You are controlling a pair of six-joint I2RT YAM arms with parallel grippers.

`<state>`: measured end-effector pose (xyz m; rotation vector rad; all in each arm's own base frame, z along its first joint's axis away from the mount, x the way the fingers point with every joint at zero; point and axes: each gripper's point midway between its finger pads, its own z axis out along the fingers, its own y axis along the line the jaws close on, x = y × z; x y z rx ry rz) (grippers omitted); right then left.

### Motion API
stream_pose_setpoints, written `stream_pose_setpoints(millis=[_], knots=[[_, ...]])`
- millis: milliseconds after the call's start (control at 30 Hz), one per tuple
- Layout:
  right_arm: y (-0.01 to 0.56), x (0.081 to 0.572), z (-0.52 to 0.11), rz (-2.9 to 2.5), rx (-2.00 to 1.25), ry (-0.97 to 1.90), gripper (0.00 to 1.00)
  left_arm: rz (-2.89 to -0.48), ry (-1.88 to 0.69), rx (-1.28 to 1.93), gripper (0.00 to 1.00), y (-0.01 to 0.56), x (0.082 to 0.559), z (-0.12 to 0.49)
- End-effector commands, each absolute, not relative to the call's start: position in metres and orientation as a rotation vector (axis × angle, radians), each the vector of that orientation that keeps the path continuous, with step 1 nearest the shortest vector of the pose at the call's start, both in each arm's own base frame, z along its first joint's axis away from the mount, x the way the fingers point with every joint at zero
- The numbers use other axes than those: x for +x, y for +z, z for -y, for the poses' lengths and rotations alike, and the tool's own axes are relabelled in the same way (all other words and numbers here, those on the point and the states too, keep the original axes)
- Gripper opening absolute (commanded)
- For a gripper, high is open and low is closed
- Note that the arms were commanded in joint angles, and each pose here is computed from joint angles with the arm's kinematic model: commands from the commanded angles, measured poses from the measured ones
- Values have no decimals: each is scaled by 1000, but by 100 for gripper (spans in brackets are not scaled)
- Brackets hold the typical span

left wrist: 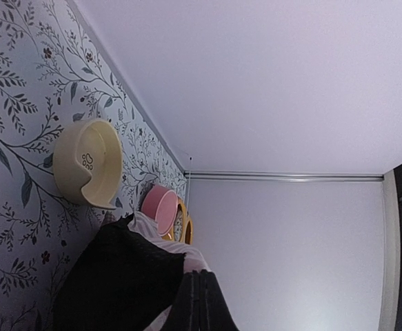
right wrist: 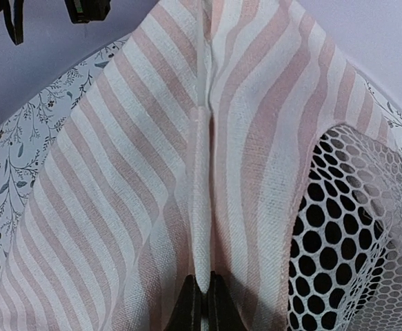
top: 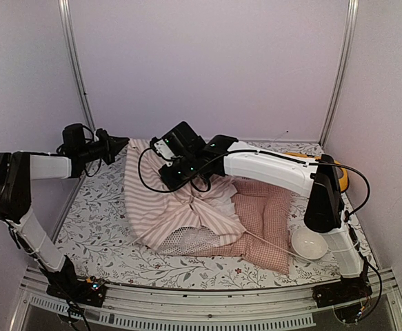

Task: Set up the pet tent
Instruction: Insert the tent pole into the pole socket of the pet tent.

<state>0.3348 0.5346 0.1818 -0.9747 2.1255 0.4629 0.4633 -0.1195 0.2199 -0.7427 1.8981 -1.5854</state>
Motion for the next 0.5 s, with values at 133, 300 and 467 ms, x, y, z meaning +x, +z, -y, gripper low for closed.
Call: stream_pose_setpoints(millis=[133, 300, 467], knots=[[212, 349, -535, -2082, -873, 507, 0, -1905, -1530, -676, 0, 225, 453, 129], [210, 354, -530, -2101, -839, 501, 0, -1911, -1497, -643, 0, 228, 448, 130], [209, 357, -531, -2112, -825, 523, 0, -1917, -1442, -594, 0, 234, 442, 134]])
